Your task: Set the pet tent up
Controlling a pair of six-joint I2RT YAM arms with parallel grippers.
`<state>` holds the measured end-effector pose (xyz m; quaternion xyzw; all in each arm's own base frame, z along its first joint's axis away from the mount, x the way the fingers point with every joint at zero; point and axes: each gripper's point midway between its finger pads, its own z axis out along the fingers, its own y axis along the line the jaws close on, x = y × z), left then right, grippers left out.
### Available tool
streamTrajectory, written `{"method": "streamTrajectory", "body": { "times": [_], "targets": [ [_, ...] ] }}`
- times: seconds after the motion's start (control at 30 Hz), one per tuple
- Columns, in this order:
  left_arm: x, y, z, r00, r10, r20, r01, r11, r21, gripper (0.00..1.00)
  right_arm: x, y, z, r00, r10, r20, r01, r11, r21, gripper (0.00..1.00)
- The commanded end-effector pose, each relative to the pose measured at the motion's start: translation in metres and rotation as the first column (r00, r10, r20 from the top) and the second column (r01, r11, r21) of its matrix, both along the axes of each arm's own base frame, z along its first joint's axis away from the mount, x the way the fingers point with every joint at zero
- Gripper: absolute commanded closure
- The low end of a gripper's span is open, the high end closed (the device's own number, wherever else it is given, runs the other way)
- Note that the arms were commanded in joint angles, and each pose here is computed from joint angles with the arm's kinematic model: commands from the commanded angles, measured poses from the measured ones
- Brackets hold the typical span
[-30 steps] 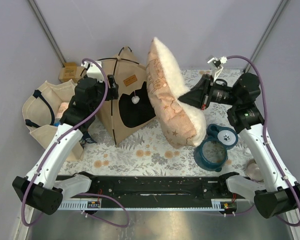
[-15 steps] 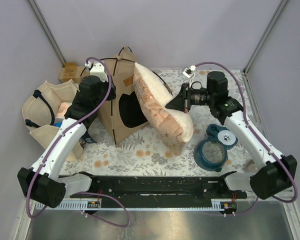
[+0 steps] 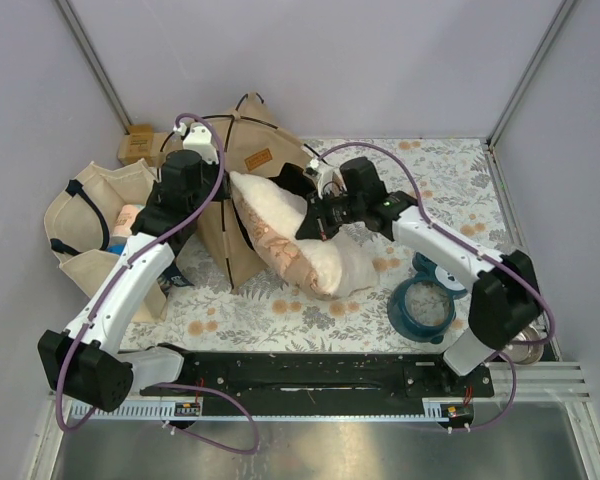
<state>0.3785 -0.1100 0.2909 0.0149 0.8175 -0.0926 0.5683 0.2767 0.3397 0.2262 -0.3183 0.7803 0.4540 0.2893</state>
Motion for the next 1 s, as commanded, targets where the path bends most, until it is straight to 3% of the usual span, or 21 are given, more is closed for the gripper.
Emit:
{"method": "streamTrajectory", "body": {
  "times": [0.0,0.23,0.4,0.53,0.77,0.9,0.97],
  "targets": [
    [0.004,0.000,0.021,0.998,-0.007,0.060,0.009,1.000,-0.023,0.81,0.031,0.003,-0.037,0.990,-0.143,-0.009,0.142,0.985,-0.095,1.00],
    [0.004,-0.004,0.019,0.998,-0.030,0.053,0.032,0.999,-0.030,0.81,0.052,0.018,-0.080,0.939,-0.334,-0.081,0.311,0.926,-0.214,1.00],
    [0.003,-0.006,0.016,0.998,-0.038,0.046,0.039,0.999,-0.029,0.80,0.072,0.013,-0.110,0.822,-0.549,-0.154,0.484,0.814,-0.319,1.00],
    [0.003,-0.005,0.011,0.999,-0.039,0.036,0.040,0.999,-0.025,0.79,0.078,0.013,-0.112,0.765,-0.617,-0.182,0.547,0.773,-0.322,1.00],
    [0.003,-0.009,0.006,0.998,-0.053,0.022,0.054,0.998,-0.034,0.78,0.100,0.019,-0.104,0.712,-0.683,-0.163,0.633,0.725,-0.273,1.00],
    [0.002,-0.009,0.004,0.998,-0.058,0.018,0.058,0.998,-0.035,0.77,0.111,0.037,-0.075,0.661,-0.706,-0.254,0.695,0.704,-0.146,1.00],
    [0.001,-0.010,0.003,0.998,-0.060,0.015,0.060,0.998,-0.033,0.77,0.118,0.050,-0.052,0.683,-0.686,-0.251,0.692,0.718,-0.077,1.00]
  ]
}}
